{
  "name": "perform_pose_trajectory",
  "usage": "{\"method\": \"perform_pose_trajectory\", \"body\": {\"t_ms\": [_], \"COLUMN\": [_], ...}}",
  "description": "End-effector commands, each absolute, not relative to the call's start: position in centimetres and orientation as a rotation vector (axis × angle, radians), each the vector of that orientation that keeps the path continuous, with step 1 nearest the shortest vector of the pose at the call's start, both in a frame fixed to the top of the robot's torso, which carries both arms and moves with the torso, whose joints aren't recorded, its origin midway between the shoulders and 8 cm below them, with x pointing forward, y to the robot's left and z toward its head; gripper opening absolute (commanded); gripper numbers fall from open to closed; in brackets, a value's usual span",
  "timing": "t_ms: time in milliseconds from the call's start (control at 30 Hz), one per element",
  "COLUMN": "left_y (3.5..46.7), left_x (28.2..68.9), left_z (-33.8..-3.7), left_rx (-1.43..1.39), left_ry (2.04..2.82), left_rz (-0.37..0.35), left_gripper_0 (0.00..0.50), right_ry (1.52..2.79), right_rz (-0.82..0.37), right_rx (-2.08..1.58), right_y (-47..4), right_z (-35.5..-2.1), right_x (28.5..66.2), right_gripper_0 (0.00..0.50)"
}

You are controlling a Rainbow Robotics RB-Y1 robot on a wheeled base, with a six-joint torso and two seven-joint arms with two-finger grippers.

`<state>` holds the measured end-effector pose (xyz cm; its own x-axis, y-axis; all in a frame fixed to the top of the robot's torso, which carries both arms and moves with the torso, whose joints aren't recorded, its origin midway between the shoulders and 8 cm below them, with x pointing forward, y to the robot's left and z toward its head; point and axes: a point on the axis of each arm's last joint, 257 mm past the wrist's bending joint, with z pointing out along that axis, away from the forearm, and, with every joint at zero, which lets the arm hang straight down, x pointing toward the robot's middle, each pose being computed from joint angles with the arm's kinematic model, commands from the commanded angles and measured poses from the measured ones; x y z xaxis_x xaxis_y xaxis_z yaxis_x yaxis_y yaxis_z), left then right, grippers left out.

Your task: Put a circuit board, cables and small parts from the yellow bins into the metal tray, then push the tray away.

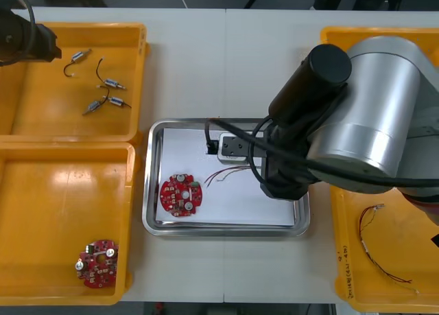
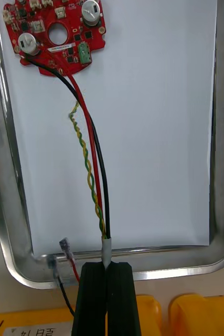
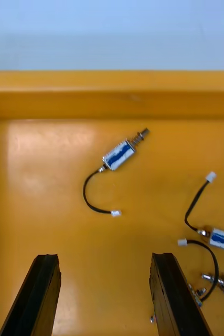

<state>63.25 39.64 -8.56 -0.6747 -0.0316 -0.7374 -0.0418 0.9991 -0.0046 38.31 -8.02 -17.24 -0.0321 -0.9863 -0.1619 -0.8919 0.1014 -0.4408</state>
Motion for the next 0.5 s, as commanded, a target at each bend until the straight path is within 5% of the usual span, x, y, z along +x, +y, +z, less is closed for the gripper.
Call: {"method": "perform_pose_trajectory", "body": {"t_ms": [33, 500], "left_y": [38.3, 38.0], "left_x": [66.0, 68.2], "left_z": [-4.3, -7.5], "left_rx": [0.127, 0.164], "left_ry": [2.192, 2.162], "left_rz": [0.089, 0.135], "left_gripper_0": [0.500, 0.500], "right_ry": [1.929, 1.969], "right_rz": [-0.374, -0.335], "right_rx": [-1.912, -1.925], "right_y": [-7.6, -7.2], "right_z": [-18.1, -21.1], "right_x": [38.4, 39.9], "right_gripper_0": [0.000, 0.000]}}
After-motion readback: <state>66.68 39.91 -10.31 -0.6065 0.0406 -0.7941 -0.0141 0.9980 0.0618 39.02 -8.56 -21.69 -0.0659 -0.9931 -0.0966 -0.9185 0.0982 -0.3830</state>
